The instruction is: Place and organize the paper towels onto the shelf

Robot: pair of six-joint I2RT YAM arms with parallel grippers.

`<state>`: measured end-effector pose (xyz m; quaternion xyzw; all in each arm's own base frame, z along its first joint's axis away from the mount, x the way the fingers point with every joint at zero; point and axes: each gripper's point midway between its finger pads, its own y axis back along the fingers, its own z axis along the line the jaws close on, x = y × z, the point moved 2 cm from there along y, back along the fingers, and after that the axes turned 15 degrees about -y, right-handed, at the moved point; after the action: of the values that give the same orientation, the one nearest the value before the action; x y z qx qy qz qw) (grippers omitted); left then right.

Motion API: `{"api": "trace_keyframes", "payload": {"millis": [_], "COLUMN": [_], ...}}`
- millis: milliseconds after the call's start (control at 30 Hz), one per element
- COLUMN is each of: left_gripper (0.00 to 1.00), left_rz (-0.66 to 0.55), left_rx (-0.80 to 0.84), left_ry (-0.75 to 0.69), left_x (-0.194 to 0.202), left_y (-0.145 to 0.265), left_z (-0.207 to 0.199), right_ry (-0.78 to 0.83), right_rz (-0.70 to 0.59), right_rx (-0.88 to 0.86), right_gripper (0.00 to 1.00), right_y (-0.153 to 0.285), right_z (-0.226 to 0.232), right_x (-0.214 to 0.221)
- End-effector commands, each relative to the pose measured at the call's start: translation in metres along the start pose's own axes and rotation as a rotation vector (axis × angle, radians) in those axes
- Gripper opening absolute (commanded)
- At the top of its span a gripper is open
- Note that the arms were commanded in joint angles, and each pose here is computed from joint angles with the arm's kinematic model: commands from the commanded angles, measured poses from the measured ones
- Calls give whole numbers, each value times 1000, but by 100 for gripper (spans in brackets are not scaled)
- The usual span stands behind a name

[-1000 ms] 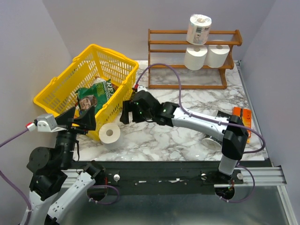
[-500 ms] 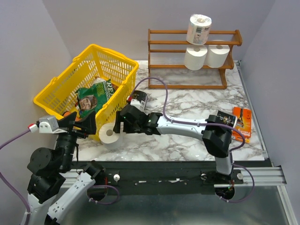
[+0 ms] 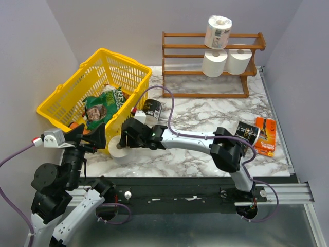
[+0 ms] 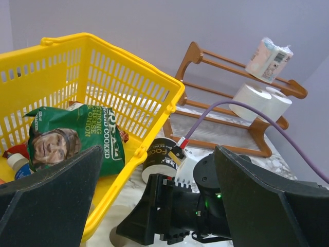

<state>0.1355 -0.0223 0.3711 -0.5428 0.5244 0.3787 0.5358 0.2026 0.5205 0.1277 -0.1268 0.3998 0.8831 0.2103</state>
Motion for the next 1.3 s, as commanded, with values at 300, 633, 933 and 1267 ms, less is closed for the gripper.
{"api": "trace_keyframes", "payload": {"millis": [300,633,933,1267], "left_gripper": [99,99,99,99], "left_rz": [0,23,59,119], "left_rx": [0,11,43,160], "left_ry": [-6,33,-12,-103], "left_x": [7,14,32,58], "left_y": [1,-5,-21,-52], "left_z": [1,-5,-17,-47], "right_ry": [97,301,153,17], "right_rz": [-139,-186,-324,-471], "right_rx": [149,170,359,430], "right_gripper": [46,35,36,56], "right_y": [2,57,134,168], "right_z": [-33,-52,-190,-239], "right_x": [-16,-40,-84,-156]}}
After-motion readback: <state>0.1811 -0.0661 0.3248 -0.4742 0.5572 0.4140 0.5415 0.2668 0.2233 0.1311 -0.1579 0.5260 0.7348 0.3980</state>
